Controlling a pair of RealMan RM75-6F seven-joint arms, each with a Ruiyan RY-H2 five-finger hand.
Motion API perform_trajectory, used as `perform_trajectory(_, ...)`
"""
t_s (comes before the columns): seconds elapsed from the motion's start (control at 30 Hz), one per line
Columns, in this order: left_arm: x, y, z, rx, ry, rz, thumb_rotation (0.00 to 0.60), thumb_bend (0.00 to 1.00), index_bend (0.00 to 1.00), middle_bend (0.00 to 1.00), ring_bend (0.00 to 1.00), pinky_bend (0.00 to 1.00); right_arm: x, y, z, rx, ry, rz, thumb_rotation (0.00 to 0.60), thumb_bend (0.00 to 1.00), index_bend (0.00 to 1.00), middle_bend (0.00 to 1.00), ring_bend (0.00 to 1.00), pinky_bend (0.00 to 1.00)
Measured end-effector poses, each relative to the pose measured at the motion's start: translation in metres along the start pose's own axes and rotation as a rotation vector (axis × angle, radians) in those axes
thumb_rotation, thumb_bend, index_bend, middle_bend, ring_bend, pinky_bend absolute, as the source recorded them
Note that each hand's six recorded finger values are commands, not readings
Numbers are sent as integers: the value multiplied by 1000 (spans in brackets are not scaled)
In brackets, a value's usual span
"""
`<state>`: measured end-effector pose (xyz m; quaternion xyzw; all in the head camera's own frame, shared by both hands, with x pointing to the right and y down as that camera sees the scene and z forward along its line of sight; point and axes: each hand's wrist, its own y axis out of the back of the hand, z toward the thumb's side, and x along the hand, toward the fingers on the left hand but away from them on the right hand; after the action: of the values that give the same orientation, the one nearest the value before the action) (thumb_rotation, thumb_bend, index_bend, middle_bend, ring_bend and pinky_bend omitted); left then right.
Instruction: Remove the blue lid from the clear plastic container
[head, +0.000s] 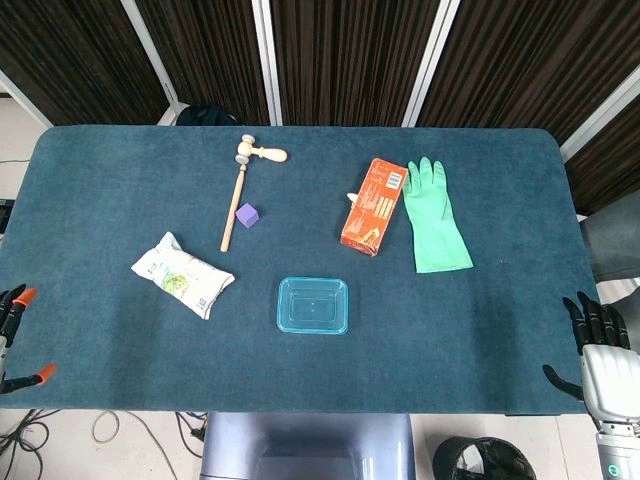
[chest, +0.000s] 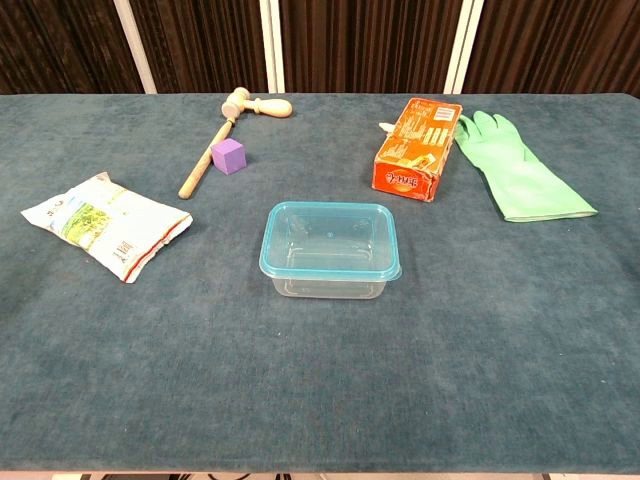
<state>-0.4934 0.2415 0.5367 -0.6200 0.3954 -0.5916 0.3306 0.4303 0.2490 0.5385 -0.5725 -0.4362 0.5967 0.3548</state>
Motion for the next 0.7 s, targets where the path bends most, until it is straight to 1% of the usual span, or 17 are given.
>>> perform_trajectory(0.33,1,-2,4,-6,-18,-23,600,0,0,0,0,0,0,2,-2,-4,-9,-2,600,235,0,0,0,0)
perform_trajectory(0.43,2,-2,11,-29,-30,-32,600,0,0,0,0,0,0,2,-2,-7,-10,3,600,235,0,0,0,0)
perform_trajectory(0.53,5,0,24,-51,-58,-42,600,0,0,0,0,0,0,1,-3,-14,-13,8,600,234,0,0,0,0)
perform_trajectory(0.7,24,9,59,-67,-140,-54,600,0,0,0,0,0,0,1,-3,-24,-14,14,600,235,0,0,0,0)
